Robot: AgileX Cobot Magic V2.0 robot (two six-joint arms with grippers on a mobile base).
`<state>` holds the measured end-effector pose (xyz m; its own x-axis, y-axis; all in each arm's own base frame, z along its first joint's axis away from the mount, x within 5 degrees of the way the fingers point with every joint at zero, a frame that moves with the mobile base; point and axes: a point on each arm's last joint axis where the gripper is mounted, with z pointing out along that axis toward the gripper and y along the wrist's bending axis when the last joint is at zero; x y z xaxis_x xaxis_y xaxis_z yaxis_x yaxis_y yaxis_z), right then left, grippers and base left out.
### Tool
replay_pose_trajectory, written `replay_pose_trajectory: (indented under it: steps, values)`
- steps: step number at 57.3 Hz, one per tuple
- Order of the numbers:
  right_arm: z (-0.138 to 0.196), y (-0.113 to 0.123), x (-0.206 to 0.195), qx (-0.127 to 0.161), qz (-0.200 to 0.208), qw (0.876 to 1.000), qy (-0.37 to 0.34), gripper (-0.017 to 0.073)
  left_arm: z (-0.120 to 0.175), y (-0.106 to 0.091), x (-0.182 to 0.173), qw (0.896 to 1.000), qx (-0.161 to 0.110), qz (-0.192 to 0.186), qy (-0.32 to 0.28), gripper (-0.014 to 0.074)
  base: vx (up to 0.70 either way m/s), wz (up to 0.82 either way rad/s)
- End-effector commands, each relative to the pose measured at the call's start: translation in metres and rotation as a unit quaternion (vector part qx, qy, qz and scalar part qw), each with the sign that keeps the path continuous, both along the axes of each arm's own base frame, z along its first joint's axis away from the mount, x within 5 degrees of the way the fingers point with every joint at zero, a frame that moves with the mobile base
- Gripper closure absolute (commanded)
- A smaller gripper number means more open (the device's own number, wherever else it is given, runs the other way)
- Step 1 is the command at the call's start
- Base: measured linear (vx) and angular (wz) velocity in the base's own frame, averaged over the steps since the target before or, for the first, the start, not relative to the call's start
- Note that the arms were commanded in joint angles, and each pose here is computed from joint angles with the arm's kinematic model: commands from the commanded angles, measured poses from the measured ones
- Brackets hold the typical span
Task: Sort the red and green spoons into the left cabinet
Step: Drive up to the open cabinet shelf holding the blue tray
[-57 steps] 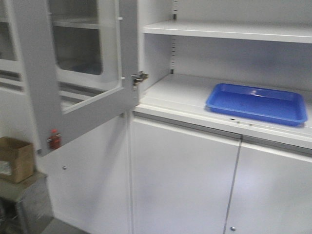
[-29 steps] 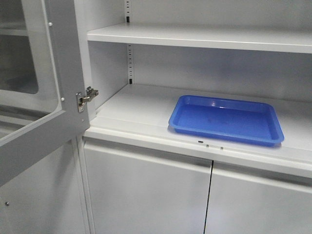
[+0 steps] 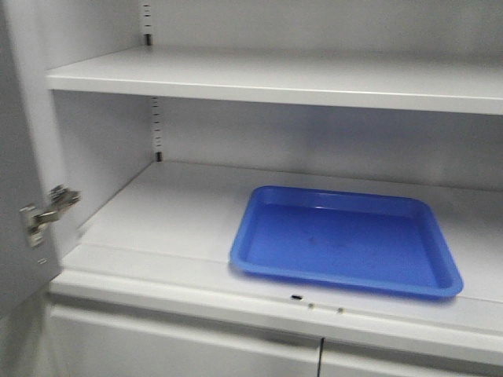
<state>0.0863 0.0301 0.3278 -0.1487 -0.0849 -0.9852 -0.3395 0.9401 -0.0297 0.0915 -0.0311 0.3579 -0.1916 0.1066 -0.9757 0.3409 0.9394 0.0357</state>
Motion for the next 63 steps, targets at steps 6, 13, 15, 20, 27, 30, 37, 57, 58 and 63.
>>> replay_pose_trajectory:
  steps: [6, 13, 15, 20, 27, 30, 37, 57, 58, 63]
  values:
    - [0.0142, -0.0025, 0.001, 0.017, -0.017, 0.999, -0.033, 0.0562, 0.0157, 0.0012, 0.0008, 0.999, -0.023, 0.01, -0.045, 0.0597, 0.29, -0.4]
    - [0.0142, -0.0025, 0.001, 0.017, -0.017, 0.999, -0.033, 0.0562, 0.0157, 0.0012, 0.0008, 0.999, -0.023, 0.01, -0.045, 0.0597, 0.27, -0.42]
    - [0.0142, -0.0025, 0.001, 0.017, -0.017, 0.999, -0.033, 0.0562, 0.0157, 0.0012, 0.0008, 0.999, -0.023, 0.01, -0.045, 0.0597, 0.26, -0.42]
    - [0.0142, -0.0024, 0.0009, 0.017, -0.017, 0.999, -0.033, 0.0562, 0.0157, 0.0012, 0.0008, 0.999, -0.023, 0.01, -0.045, 0.0597, 0.25, -0.42]
    - [0.0142, -0.0024, 0.0009, 0.017, -0.017, 0.999, -0.033, 0.0562, 0.0157, 0.0012, 0.0008, 0.999, -0.023, 0.01, -0.045, 0.0597, 0.23, -0.38]
    - [0.0142, -0.0024, 0.0009, 0.017, -0.017, 0.999, -0.033, 0.0562, 0.0157, 0.0012, 0.0008, 0.999, -0.023, 0.01, -0.045, 0.0597, 0.22, -0.31]
    - [0.0142, -0.0024, 0.0009, 0.017, -0.017, 0.999, -0.033, 0.0562, 0.0157, 0.0012, 0.0008, 0.999, -0.023, 0.01, -0.045, 0.0597, 0.21, -0.17]
    - [0.0142, -0.0024, 0.0009, 0.017, -0.017, 0.999, -0.033, 0.0562, 0.0157, 0.0012, 0.0008, 0.999, -0.023, 0.01, -0.045, 0.0597, 0.17, -0.01]
    - [0.0142, -0.0024, 0.0009, 0.017, -0.017, 0.999, -0.033, 0.0562, 0.0157, 0.0012, 0.0008, 0.999, -0.023, 0.01, -0.045, 0.0597, 0.1, -0.02]
    - [0.0142, -0.0024, 0.0009, 0.017, -0.017, 0.999, -0.033, 0.0562, 0.0157, 0.0012, 0.0008, 0.999, -0.023, 0.01, -0.045, 0.0597, 0.08, 0.0]
